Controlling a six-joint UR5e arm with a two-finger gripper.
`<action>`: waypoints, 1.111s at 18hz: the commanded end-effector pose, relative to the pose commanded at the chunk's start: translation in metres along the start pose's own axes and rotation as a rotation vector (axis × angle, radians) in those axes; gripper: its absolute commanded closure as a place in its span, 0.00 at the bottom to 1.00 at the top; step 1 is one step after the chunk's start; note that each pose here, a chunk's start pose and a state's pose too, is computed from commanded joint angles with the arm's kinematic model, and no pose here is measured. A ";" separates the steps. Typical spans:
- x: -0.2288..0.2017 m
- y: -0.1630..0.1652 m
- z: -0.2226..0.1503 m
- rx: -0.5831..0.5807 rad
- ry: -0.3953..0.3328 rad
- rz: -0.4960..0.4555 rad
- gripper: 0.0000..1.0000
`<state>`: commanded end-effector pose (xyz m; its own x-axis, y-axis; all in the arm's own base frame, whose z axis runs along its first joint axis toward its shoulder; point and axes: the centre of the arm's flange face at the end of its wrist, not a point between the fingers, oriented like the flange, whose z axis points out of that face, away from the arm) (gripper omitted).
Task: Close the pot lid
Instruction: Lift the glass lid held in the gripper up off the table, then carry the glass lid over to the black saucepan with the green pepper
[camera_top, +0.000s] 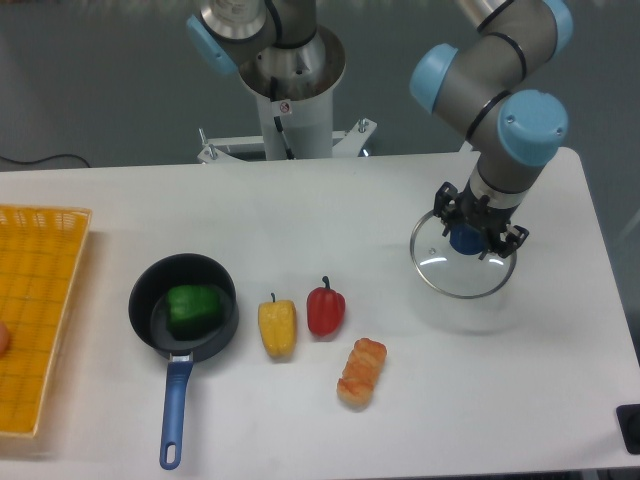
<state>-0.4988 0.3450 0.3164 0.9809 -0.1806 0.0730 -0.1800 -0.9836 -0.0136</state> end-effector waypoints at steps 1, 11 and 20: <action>0.004 -0.004 0.000 0.001 0.000 0.008 0.45; 0.042 -0.062 -0.008 0.004 -0.012 -0.015 0.45; 0.100 -0.130 -0.012 0.008 -0.028 -0.045 0.45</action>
<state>-0.3777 0.4551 0.3379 0.9897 -0.1358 0.0454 -0.1351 -0.9907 -0.0186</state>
